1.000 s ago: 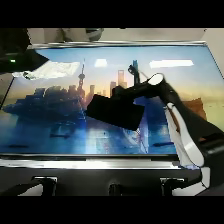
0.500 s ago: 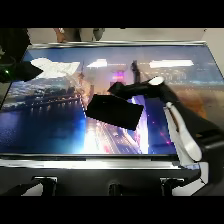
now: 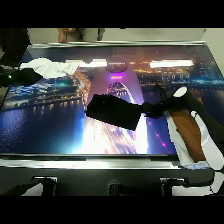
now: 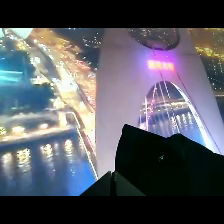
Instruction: Fold the shirts.
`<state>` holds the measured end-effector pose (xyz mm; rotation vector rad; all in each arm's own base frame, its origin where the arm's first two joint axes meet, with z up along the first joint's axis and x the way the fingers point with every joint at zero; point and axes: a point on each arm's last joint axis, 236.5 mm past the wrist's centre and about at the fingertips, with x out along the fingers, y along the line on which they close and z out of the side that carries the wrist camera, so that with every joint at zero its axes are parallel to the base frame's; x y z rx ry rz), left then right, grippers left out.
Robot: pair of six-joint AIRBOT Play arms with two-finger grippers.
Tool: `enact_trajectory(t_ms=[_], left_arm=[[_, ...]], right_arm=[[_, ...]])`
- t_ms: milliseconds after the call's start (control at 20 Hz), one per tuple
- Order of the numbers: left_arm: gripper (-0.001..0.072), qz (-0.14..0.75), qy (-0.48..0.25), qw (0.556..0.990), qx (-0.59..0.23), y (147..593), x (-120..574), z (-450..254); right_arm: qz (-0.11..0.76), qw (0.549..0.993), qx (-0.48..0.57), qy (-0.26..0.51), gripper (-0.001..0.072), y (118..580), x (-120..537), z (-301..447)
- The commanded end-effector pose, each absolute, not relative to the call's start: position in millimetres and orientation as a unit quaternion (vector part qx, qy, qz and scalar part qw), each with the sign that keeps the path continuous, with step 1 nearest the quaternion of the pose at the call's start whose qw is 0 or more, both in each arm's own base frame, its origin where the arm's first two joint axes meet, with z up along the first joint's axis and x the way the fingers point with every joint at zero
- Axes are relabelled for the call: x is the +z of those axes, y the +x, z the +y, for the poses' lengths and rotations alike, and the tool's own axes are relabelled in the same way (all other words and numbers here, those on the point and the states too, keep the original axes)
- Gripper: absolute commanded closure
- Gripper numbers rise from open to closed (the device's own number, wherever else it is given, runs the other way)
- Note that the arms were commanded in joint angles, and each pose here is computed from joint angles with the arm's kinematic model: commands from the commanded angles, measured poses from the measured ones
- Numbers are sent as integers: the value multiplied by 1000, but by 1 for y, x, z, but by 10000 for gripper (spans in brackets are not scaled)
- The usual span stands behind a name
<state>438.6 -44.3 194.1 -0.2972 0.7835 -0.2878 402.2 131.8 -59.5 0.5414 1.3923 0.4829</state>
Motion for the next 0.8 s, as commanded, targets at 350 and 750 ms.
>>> enact_trajectory(t_ms=[350,750], left_arm=[[680,378,-144,904,-139,439,194,-44],[680,348,-137,918,-132,450,204,-39]], right_arm=[[565,732,263,274,666,425,-63,176],[467,832,197,226,666,453,144,6]])
